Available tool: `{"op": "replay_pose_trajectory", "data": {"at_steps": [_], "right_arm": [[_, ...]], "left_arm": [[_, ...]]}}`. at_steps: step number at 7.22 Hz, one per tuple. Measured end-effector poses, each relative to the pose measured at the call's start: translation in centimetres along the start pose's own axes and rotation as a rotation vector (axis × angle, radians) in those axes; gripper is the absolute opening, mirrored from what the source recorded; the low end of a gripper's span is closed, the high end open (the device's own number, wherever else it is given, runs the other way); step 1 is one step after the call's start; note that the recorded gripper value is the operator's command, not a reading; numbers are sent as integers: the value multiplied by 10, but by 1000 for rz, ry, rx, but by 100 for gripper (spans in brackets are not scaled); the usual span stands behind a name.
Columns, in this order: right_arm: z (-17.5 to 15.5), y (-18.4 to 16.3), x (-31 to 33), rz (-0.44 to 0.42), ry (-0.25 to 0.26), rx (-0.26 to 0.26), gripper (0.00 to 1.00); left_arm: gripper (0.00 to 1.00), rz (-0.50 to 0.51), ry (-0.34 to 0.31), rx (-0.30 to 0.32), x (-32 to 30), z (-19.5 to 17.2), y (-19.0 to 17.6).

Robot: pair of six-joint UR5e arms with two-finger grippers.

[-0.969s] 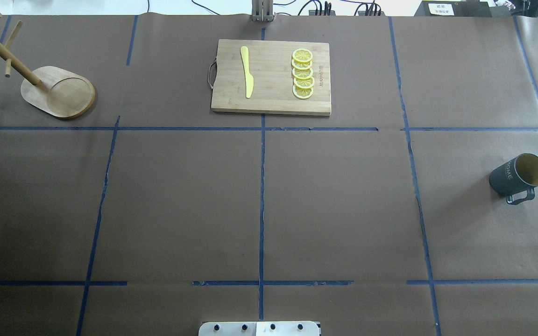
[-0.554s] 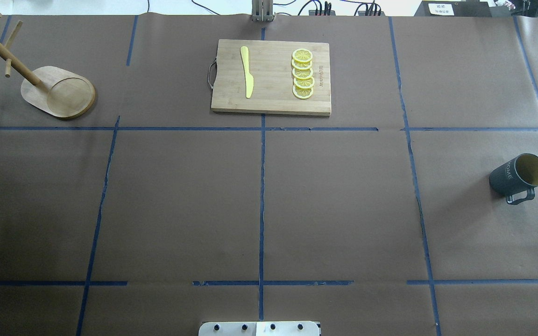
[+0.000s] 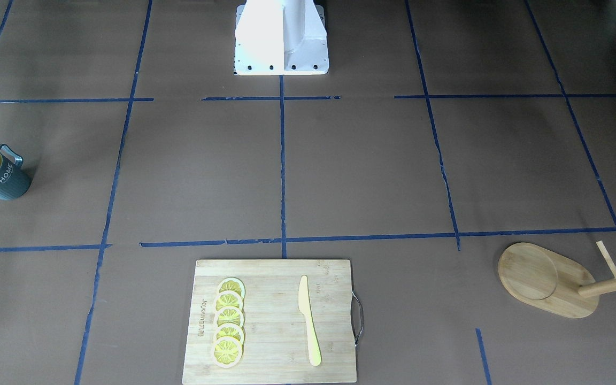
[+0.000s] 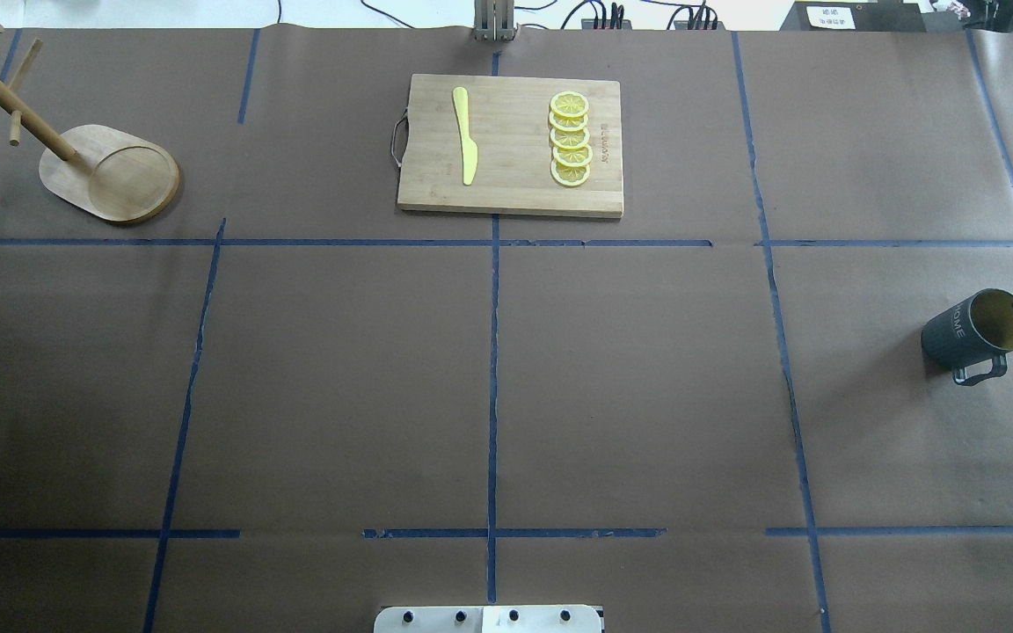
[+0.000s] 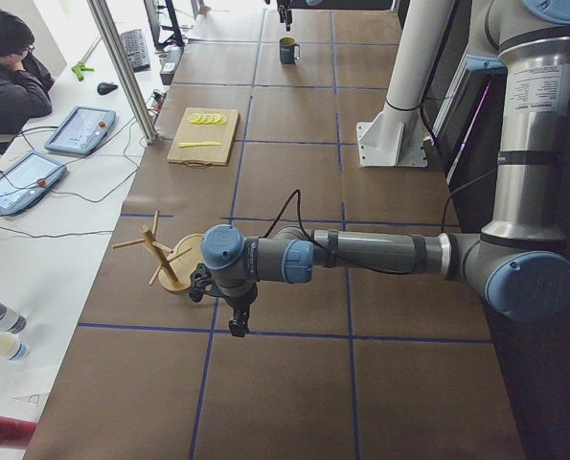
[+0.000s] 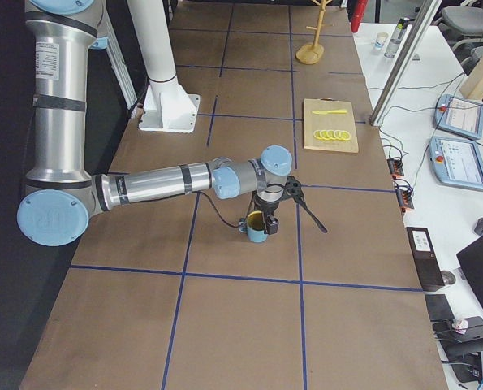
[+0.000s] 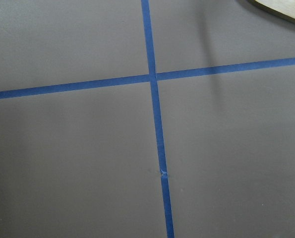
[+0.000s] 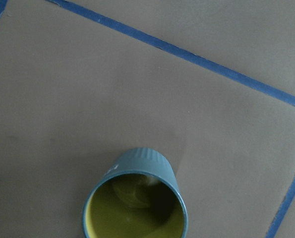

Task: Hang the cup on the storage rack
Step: 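Lower the right gripper onto the teal mug's rim and grasp it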

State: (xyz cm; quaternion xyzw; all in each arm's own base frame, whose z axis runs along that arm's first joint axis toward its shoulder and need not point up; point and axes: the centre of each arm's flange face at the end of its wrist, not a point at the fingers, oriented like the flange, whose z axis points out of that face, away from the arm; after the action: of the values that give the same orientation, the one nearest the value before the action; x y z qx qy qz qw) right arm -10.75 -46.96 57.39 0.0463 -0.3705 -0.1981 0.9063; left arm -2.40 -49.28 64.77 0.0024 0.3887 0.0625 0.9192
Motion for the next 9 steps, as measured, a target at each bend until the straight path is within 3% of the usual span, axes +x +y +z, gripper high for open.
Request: {"op": "replay_pose_trajectory", "data": {"at_steps": [4, 5, 7, 9], "right_arm": [[51, -8, 27, -34, -7, -2, 100], [61, -4, 29, -35, -9, -18, 92], [79, -5, 26, -43, -14, -49, 3], [80, -7, 23, -47, -20, -51, 0]], "left_arm": [[100, 2, 0, 2, 0, 0, 0], [100, 4, 0, 4, 1, -1, 0], [100, 6, 0, 6, 2, -1, 0], [100, 8, 0, 7, 2, -2, -1]]}}
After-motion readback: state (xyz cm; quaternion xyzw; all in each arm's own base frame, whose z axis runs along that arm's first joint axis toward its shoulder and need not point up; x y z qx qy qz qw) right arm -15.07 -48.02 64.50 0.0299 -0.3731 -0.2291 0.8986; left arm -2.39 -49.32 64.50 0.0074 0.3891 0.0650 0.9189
